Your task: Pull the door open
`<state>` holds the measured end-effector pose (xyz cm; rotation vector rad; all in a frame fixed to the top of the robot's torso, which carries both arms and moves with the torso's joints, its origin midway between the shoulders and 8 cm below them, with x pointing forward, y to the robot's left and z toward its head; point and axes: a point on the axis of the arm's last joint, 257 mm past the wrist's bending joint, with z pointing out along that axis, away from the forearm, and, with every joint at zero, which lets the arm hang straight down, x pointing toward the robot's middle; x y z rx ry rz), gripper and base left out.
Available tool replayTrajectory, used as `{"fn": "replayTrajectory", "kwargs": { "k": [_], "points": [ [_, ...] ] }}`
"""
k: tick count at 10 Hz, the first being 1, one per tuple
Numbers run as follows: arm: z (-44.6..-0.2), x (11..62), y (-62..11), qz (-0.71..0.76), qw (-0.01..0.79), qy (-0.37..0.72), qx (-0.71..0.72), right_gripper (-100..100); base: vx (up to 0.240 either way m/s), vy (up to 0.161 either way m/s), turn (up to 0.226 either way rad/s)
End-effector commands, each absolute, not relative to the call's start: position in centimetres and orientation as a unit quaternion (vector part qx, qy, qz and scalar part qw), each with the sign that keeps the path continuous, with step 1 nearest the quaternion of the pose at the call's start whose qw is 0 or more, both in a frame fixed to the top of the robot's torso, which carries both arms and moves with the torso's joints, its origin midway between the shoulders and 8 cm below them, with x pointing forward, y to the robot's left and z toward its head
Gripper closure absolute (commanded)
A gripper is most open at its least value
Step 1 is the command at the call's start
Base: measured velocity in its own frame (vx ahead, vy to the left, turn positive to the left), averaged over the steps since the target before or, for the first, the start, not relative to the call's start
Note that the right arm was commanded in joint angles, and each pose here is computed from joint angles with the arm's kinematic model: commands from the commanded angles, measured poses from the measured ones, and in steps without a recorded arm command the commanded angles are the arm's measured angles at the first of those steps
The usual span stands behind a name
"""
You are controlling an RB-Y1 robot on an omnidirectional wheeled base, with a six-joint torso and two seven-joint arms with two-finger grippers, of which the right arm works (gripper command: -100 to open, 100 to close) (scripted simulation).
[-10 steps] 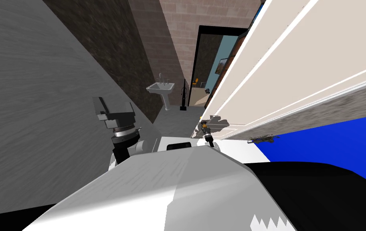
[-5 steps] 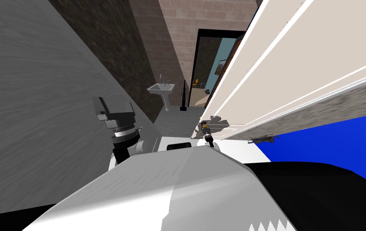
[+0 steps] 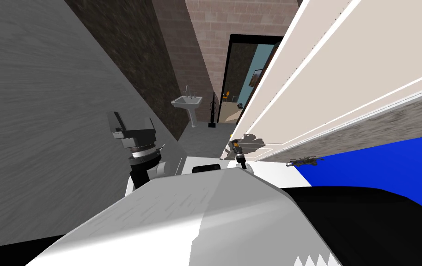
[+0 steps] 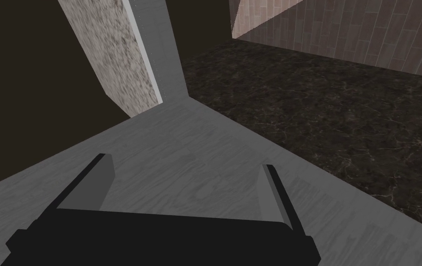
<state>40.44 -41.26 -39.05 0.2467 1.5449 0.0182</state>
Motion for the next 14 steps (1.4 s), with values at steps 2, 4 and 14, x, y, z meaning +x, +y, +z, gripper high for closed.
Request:
{"fn": "replayTrajectory", "kwargs": {
  "k": [2, 4, 14],
  "points": [
    [-39.02, 40.56, -41.08, 0.041, 0.710, 0.689, 0.144, 100, -0.038, -0.011, 0.036],
    [-38.96, 40.64, -41.07, 0.059, 0.709, 0.684, 0.163, 100, -0.028, -0.011, 0.025],
    [-38.62, 41.17, -41.06, 0.152, 0.700, 0.649, 0.257, 100, -0.033, -0.013, 0.035]
  ]
}}
